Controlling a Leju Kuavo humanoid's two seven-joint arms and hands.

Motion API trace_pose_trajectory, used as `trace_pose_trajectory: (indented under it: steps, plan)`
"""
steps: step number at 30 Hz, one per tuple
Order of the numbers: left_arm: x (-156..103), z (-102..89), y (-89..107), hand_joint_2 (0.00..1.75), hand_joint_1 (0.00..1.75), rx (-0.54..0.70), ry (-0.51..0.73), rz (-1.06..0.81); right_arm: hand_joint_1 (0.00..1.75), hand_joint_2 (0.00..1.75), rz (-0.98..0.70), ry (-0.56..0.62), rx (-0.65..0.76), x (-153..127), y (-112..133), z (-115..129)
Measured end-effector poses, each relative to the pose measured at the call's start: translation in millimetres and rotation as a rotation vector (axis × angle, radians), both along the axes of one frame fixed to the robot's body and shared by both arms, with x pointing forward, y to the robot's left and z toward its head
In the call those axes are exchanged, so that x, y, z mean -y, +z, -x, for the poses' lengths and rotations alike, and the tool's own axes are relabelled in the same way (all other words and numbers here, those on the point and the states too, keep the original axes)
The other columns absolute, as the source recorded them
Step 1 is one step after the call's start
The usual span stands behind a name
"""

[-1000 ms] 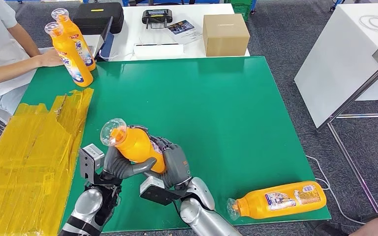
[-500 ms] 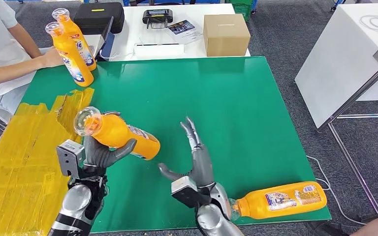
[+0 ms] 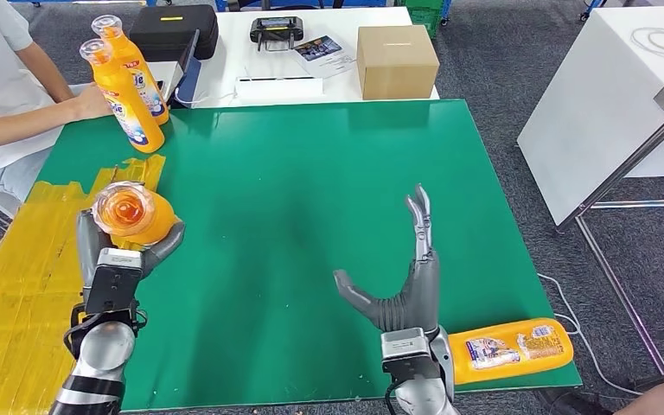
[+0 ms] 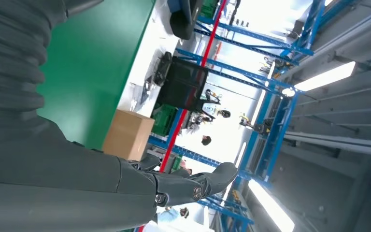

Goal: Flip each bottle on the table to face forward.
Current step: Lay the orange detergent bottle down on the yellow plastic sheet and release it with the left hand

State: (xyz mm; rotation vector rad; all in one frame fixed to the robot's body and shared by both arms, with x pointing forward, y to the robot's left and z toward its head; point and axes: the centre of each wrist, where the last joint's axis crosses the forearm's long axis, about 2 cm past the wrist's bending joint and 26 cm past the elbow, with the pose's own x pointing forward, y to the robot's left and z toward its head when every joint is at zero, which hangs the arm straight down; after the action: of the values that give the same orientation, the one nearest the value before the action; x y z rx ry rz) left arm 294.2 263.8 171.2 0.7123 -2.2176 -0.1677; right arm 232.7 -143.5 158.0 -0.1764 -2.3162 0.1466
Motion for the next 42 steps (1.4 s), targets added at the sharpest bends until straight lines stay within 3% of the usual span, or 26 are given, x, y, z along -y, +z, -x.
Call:
trace_pose_trajectory:
  steps: [3, 7, 13, 18, 25, 31, 36, 42]
  plan:
    - [-3, 0.8, 1.3, 1.75, 1.75, 0.009, 0.104, -0.134, 0.00, 1.75, -0.006, -0.013, 0.012, 4, 2, 1]
    - [-10, 4.5, -2.8, 1.75, 1.75, 0.012, 0.283, -0.518, 0.00, 1.75, -0.032, -0.029, 0.016, 14, 5, 4]
    - [-30, 21.7, -40.1, 1.75, 1.75, -0.084, 0.434, -0.917, 0.00, 1.75, -0.066, 0.009, -0.014, 39, 4, 5]
    - [-62, 29.8, -70.6, 1.75, 1.75, -0.212, 0.520, -1.002, 0.00, 1.75, -0.070, 0.010, -0.018, 52, 3, 4]
    - [-100, 19.2, -100.7, 1.75, 1.75, -0.334, 0.543, -1.155, 0.00, 1.75, -0.070, 0.028, -0.009, 57, 3, 0]
    - [-128, 6.2, -106.4, 1.75, 1.75, -0.399, 0.608, -1.233, 0.00, 1.75, -0.066, 0.042, -0.013, 58, 2, -3]
    - [-134, -3.2, -106.9, 1.75, 1.75, -0.418, 0.650, -1.259, 0.00, 1.75, -0.064, 0.057, -0.018, 57, 2, -8]
    - [-136, -17.2, -101.4, 1.75, 1.75, -0.390, 0.615, -1.315, 0.00, 1.75, -0.056, 0.078, -0.027, 54, 0, -14]
